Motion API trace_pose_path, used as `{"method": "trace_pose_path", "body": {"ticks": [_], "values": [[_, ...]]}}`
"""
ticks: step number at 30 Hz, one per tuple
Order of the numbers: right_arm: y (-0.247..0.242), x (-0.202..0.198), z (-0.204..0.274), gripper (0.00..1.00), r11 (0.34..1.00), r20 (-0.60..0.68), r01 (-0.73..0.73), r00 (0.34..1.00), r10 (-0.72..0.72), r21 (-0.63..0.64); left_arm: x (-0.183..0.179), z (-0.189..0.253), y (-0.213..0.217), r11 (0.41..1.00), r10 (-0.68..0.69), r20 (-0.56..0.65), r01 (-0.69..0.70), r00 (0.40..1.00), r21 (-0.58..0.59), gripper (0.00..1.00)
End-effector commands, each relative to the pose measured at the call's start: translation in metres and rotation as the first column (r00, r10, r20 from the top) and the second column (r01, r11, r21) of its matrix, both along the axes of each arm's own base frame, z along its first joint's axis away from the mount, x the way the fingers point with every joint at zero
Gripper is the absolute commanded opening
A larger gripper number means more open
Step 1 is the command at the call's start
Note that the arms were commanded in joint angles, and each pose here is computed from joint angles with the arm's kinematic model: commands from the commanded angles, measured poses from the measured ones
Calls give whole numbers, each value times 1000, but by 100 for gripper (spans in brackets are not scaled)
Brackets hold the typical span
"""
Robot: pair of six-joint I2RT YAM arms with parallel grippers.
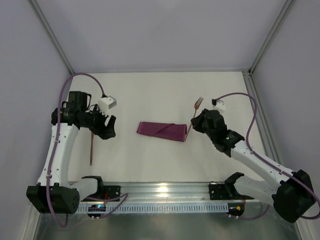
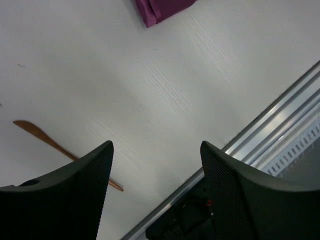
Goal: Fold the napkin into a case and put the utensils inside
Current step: Stuff the fork at the center of the board.
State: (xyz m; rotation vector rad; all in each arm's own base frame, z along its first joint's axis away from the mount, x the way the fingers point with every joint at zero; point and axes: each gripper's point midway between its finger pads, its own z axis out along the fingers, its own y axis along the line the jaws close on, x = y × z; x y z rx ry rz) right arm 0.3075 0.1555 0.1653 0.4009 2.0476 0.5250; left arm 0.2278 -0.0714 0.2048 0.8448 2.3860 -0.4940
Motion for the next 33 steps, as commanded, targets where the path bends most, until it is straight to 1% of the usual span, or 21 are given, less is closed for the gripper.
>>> {"method": "trace_pose_path", "body": {"ticks": [1,2,4,6,7,8,9,10,11,13,14,15,17,18,20,21,23,24,29,31,33], "values": [[24,-3,28,4,987,106,72,990,-88,147,-27,20,1,1000,-1,-6,1,1000,-4,73],[30,-7,27,4,987,104,59,992,-75,151,-28,21,7,999,28,-2,-28,1000,26,73],[41,-11,27,4,984,116,40,991,-60,173,-26,21,29,980,153,22,-155,988,122,72],[52,-17,26,4,980,112,24,993,-47,195,-30,25,41,957,237,76,-246,969,155,73],[54,-20,22,4,980,108,31,993,-53,198,-32,32,55,932,278,147,-304,949,199,73],[56,-20,24,4,972,111,38,992,-66,234,-34,30,62,917,298,169,-331,939,223,77],[55,-21,20,4,970,110,49,991,-77,237,-35,32,79,876,338,213,-389,917,285,78],[55,-21,19,4,968,110,59,990,-87,242,-31,35,84,863,345,254,-412,904,292,80],[55,-21,19,4,967,109,65,990,-94,245,-32,33,96,830,367,279,-447,888,332,82],[52,-20,18,4,966,99,90,988,-117,244,-29,30,107,801,362,307,-463,880,381,83],[44,-19,12,4,968,87,126,985,-148,217,-25,29,115,775,369,328,-483,870,409,83],[41,-20,14,4,962,81,149,982,-171,229,-25,16,117,767,366,302,-469,880,437,83],[32,-22,10,4,959,67,186,977,-205,216,-20,9,122,754,355,308,-465,883,464,83],[30,-23,10,4,956,64,195,975,-213,217,-21,-3,123,752,352,288,-452,891,480,83],[27,-25,7,4,957,46,208,974,-221,203,-12,-9,123,755,344,307,-455,888,471,84],[27,-24,7,4,953,32,221,972,-232,208,-11,-18,121,759,342,289,-444,894,476,84],[23,-25,-7,4,951,-10,258,965,-260,168,-6,-24,119,770,340,281,-437,898,465,84],[23,-25,-8,4,936,-33,291,956,-290,198,0,-28,118,773,340,277,-435,899,462,84],[12,-26,-15,4,890,-98,407,914,-395,207,16,-29,114,781,353,294,-453,888,430,84],[0,-30,-23,4,857,-141,482,875,-462,184,22,-28,106,809,349,292,-444,891,387,84],[1,-29,-23,4,839,-166,513,857,-488,182,26,-30,96,837,345,276,-427,897,343,85]]}}
